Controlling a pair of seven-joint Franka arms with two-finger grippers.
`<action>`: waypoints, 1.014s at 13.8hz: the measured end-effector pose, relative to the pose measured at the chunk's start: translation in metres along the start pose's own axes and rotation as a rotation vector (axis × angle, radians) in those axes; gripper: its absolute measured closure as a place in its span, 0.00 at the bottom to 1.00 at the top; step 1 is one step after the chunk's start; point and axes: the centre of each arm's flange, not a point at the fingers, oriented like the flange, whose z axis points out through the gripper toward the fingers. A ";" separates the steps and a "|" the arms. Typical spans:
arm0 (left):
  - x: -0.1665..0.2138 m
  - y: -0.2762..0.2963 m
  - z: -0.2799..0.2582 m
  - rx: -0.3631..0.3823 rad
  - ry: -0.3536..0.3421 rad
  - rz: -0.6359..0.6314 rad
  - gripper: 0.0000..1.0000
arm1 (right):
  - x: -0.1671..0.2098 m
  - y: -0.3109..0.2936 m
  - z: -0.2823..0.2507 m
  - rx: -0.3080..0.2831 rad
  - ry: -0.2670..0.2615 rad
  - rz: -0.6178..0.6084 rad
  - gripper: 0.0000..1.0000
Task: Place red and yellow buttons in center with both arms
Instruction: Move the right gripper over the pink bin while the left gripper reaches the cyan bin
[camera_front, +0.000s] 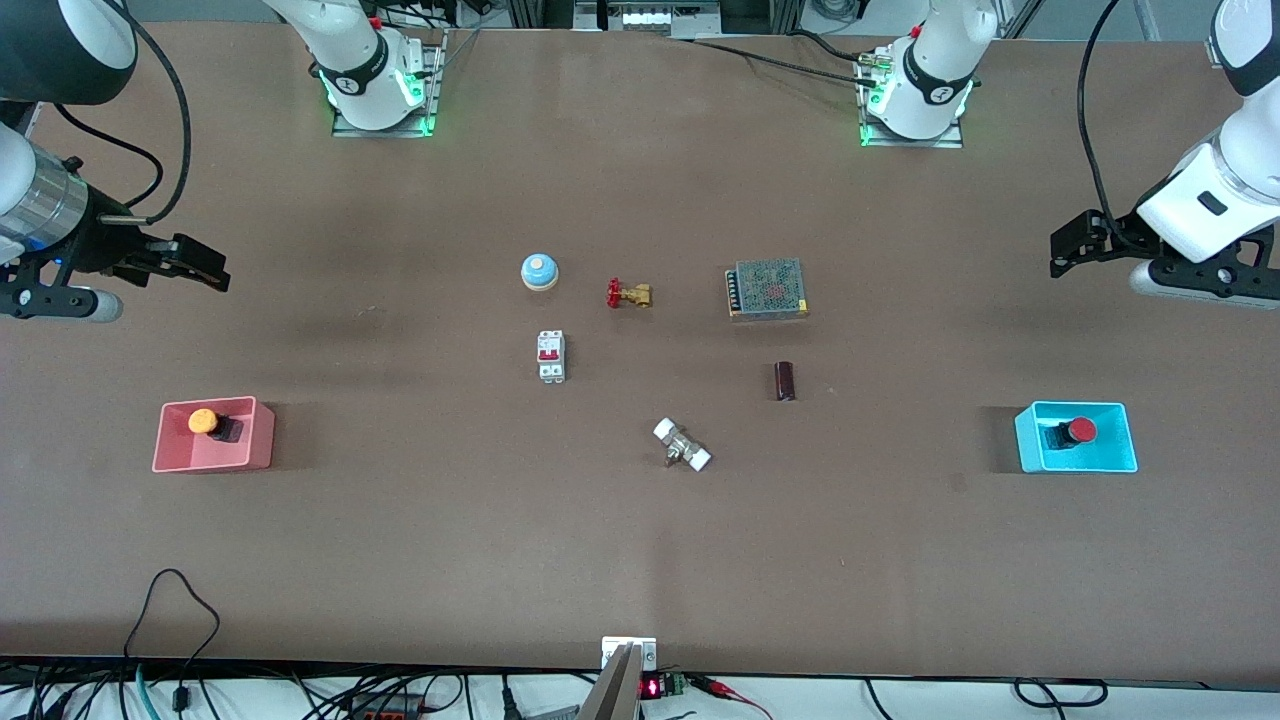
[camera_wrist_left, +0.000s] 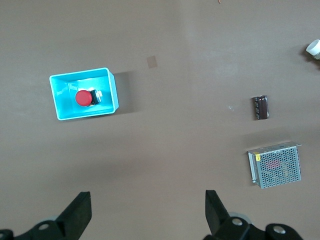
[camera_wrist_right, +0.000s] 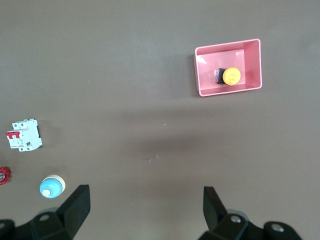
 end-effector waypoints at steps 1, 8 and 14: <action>0.000 0.000 0.000 0.000 0.000 0.000 0.00 | 0.000 -0.001 0.002 0.000 -0.004 -0.002 0.00; 0.000 0.001 0.000 0.000 0.000 0.001 0.00 | 0.036 0.033 0.073 -0.059 -0.029 -0.012 0.00; 0.020 -0.007 0.060 -0.016 -0.109 -0.007 0.00 | 0.071 0.090 0.138 -0.079 0.037 -0.063 0.00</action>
